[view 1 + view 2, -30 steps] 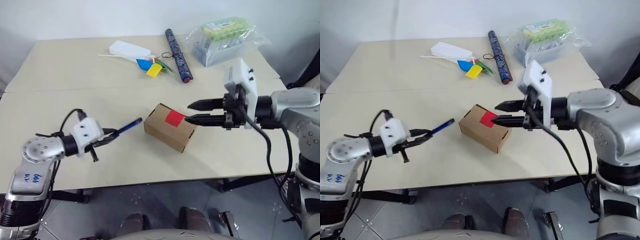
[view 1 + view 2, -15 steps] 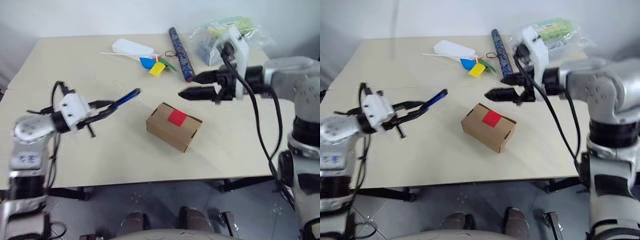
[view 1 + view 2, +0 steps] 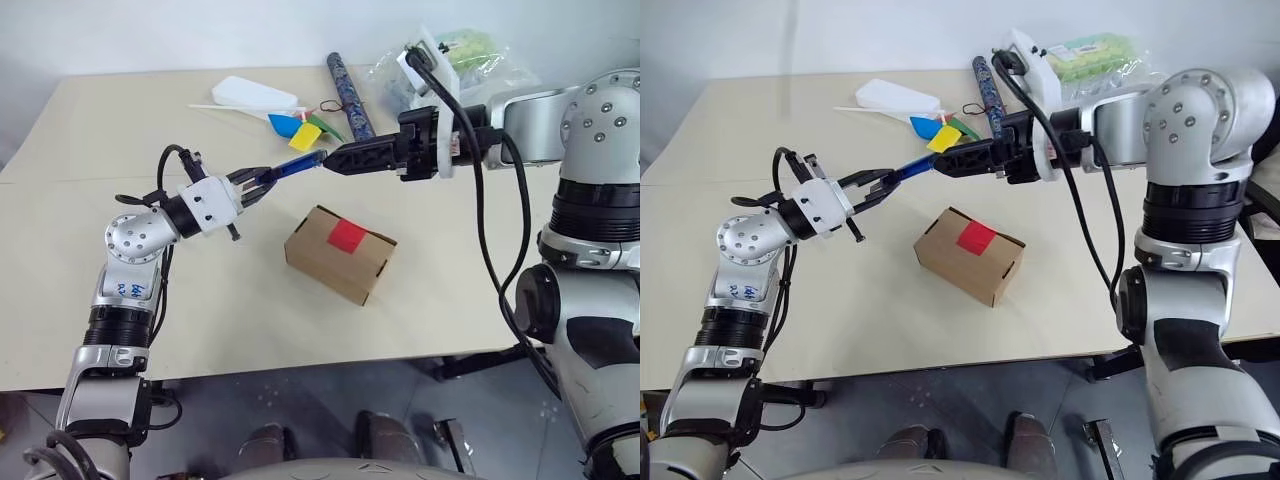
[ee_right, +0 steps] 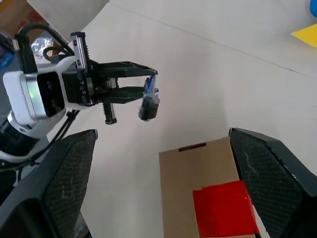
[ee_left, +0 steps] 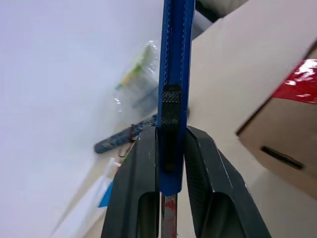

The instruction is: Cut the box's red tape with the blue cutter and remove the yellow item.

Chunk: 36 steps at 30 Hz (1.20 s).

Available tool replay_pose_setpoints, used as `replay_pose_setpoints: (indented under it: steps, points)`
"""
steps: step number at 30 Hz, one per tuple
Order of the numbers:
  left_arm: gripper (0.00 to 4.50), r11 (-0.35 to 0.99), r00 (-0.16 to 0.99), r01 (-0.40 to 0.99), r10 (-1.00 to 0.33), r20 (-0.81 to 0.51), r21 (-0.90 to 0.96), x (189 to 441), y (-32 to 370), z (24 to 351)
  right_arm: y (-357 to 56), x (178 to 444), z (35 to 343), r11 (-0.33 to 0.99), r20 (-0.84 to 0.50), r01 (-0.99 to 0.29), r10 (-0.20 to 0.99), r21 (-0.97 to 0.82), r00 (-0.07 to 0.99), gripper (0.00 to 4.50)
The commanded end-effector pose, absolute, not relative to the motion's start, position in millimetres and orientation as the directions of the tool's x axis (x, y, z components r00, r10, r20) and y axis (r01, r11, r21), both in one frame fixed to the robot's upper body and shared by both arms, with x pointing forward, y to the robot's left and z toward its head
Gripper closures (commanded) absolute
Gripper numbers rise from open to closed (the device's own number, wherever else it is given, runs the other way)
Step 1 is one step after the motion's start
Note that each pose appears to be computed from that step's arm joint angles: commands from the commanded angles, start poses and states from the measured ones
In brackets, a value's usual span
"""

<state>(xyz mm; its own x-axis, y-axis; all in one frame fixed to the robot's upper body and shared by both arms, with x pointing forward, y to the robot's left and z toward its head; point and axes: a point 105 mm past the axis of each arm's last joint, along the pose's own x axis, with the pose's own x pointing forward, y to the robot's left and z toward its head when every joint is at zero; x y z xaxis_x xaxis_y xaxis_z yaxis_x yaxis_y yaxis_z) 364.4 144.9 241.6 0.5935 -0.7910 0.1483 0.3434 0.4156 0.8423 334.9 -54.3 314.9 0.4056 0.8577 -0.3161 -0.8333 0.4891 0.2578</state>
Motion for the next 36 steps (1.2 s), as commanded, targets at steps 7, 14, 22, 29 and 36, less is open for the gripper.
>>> replay_pose_setpoints:
  steps: [7,14,22,29,36]
  points:
    - [4.11,0.381,0.556,0.302,-0.815,0.164,0.874,357,131,244,-33,340,320,0.481,-0.277,-0.832,0.869,0.278,0.41,0.05]
    - [4.11,0.391,0.561,0.299,-0.81,0.172,0.87,357,131,245,-27,350,312,0.504,-0.287,-0.819,0.855,0.272,0.431,0.05]
    - [4.11,0.399,0.573,0.293,-0.801,0.174,0.869,356,134,246,-28,354,302,0.53,-0.316,-0.806,0.837,0.264,0.447,0.54]
    - [4.11,0.408,0.586,0.29,-0.791,0.177,0.866,358,137,248,-26,351,301,0.524,-0.324,-0.812,0.839,0.258,0.438,2.9]
    - [4.11,0.47,0.639,0.301,-0.746,0.19,0.83,366,143,249,-24,346,311,0.507,-0.3,-0.83,0.849,0.233,0.434,4.36]
